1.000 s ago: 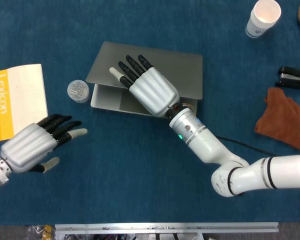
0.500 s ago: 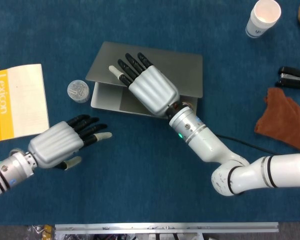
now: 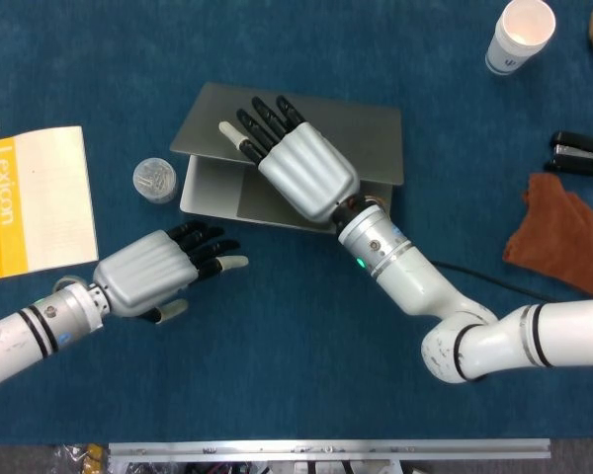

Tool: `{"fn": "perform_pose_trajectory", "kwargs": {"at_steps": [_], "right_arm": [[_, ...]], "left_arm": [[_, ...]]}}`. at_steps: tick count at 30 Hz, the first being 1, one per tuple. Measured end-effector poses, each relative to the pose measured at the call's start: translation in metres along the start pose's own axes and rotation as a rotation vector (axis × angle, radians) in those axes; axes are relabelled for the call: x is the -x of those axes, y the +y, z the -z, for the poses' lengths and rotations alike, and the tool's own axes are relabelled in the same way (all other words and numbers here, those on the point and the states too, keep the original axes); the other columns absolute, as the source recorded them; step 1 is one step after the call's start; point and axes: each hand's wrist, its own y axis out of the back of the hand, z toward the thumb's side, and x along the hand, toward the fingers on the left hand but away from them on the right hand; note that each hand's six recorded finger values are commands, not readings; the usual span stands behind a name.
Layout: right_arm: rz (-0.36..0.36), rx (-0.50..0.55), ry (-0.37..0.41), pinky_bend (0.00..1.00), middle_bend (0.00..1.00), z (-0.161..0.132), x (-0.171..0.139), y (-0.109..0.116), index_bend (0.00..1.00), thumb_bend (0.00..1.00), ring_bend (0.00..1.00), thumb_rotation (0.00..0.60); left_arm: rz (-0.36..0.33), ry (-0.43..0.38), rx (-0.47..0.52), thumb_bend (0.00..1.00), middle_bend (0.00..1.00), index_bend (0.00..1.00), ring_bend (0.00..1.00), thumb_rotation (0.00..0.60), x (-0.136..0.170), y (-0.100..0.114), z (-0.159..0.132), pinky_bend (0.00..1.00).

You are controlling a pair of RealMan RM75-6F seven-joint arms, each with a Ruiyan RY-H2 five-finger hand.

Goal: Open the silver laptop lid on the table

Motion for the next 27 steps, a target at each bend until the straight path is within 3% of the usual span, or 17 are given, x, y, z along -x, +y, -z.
{"fn": "perform_pose_trajectory", "kwargs": {"at_steps": [27], "right_arm": [[-0.014,0.005,-0.011,0.15,0.10,0.012,-0.002,0.005,0.00,0.51,0.06,0.600]], "left_arm": [[-0.001,-0.040,0.018,0.38,0.06,0.10,0.01,0.600,-0.052,-0.001,0.009,0.07]]}}
